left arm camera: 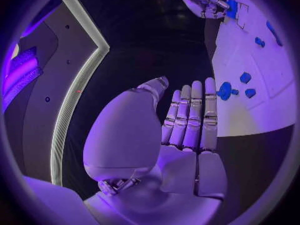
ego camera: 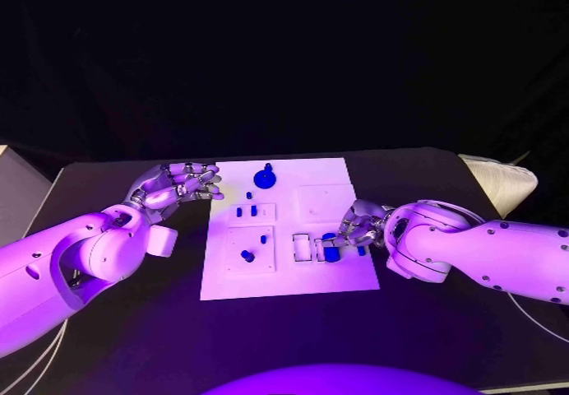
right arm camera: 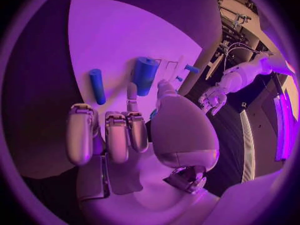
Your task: Assemble the parts on the task board
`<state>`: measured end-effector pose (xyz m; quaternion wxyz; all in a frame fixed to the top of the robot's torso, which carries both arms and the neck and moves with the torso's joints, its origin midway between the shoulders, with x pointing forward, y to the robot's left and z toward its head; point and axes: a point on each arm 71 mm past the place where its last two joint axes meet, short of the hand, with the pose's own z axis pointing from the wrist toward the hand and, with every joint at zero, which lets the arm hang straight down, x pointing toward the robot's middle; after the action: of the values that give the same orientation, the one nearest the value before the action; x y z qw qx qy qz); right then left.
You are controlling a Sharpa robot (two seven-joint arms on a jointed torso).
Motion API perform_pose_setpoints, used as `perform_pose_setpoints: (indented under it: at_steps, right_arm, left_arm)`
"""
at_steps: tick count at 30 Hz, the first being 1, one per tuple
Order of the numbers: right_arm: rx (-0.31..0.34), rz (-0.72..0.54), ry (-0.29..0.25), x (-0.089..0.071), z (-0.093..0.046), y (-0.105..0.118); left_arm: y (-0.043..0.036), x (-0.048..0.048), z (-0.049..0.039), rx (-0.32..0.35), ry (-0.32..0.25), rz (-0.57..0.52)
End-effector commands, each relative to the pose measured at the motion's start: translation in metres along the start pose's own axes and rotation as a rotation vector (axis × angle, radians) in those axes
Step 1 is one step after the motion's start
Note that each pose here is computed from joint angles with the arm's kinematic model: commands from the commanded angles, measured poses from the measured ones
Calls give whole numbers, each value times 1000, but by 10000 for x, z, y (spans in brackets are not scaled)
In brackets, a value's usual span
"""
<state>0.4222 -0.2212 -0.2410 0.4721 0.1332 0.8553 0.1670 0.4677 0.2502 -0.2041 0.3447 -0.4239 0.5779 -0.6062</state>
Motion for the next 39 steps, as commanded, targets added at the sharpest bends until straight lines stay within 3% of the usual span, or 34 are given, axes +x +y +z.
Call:
perform_pose_setpoints:
  at_steps: [1,7,13,26,32,39]
  right_arm:
    - [12,-5,25,58,25,0]
    - [24,-34,80,141,63,-11]
    - [21,-56,96,177,82,11]
    - [8,-39,19,144,76,28]
    - [22,49,16,116,29,15]
    - [18,141,26,-31,-41,115]
  left_arm:
    - [-12,10,0,12,2,-10]
    - [-13,3,-5,11,0,-9]
    - [-13,0,-6,10,0,-10]
    - [-8,-2,-6,4,0,-10]
    - [-3,-6,-5,0,0,-11]
    - [2,-7,-1,-2,3,-13]
